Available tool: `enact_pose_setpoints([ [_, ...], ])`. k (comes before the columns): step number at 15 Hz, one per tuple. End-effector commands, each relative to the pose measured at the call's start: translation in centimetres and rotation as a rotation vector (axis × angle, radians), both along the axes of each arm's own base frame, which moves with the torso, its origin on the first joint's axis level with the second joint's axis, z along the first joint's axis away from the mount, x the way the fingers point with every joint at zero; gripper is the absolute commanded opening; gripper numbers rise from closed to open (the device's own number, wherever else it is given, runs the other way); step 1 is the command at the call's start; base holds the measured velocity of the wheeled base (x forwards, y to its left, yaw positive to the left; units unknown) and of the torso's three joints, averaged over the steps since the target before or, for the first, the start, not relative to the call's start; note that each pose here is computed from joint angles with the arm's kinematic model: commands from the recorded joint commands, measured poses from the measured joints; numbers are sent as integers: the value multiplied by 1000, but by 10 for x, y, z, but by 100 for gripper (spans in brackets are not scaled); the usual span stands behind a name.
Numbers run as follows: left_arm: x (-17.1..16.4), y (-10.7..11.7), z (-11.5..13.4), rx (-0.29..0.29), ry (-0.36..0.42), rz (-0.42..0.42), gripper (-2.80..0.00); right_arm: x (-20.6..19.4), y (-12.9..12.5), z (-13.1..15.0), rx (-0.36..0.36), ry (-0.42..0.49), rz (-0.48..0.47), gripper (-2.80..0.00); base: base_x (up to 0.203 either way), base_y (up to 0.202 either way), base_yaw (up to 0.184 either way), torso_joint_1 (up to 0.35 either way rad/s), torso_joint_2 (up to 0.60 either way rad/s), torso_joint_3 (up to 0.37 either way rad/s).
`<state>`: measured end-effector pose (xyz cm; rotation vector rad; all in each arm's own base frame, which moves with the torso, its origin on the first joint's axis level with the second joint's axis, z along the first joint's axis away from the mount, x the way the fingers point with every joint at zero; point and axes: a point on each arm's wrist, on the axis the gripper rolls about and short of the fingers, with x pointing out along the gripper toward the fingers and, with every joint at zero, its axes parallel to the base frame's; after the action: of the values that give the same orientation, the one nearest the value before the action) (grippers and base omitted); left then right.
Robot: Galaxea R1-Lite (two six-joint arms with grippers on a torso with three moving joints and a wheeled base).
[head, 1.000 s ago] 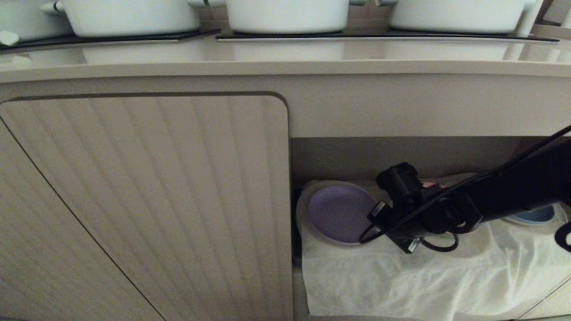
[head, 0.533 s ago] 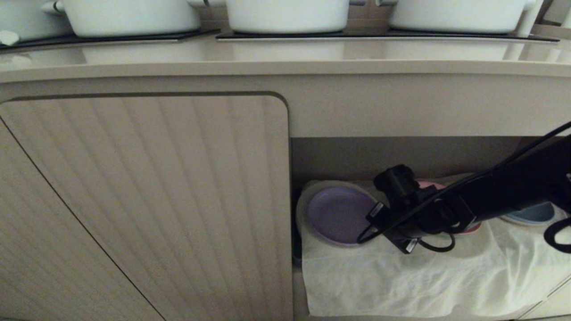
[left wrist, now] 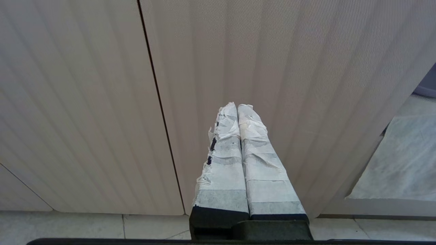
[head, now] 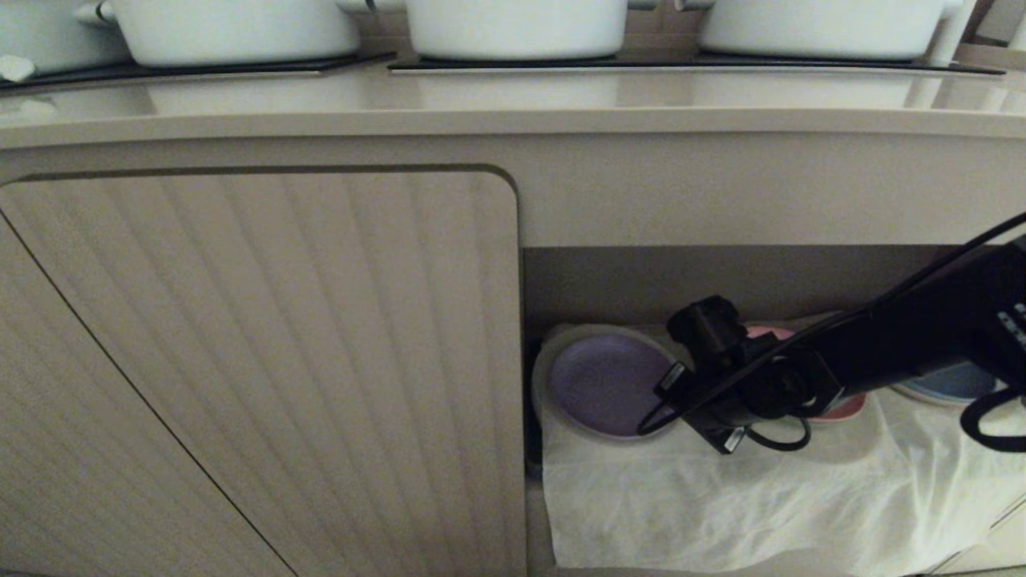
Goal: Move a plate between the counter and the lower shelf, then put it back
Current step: Put the plate in the cupboard
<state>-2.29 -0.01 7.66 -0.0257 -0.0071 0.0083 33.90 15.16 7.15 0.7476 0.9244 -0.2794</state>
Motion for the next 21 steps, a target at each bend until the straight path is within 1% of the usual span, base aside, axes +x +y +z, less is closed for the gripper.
enact_pose_setpoints([
  [1,0,0,0,0,1,1,-280,2,1,0,4,-3,-6,-280,0,0,0,0,0,0],
  [2,0,0,0,0,1,1,-280,2,1,-3,-1,3,-7,-280,0,0,0,0,0,0],
  [3,0,0,0,0,1,1,-280,2,1,-4,-4,7,-7,-149,0,0,0,0,0,0],
  [4,0,0,0,0,1,1,-280,2,1,-4,-5,6,-8,0,0,0,0,0,0,0],
  [6,0,0,0,0,1,1,-280,2,1,-4,-13,0,-15,0,0,0,0,0,0,0],
  [8,0,0,0,0,1,1,-280,4,0,-4,-27,-27,-56,0,0,0,0,0,0,0],
  [9,0,0,0,0,1,1,-280,3,0,-3,-27,-29,-60,0,0,0,0,0,0,0],
  [14,0,0,0,0,1,1,-280,1,-1,3,-21,-51,-60,0,0,0,0,0,0,0],
  [21,0,0,0,0,1,1,-280,-9,-5,8,-25,-51,-51,0,0,0,0,0,0,0],
])
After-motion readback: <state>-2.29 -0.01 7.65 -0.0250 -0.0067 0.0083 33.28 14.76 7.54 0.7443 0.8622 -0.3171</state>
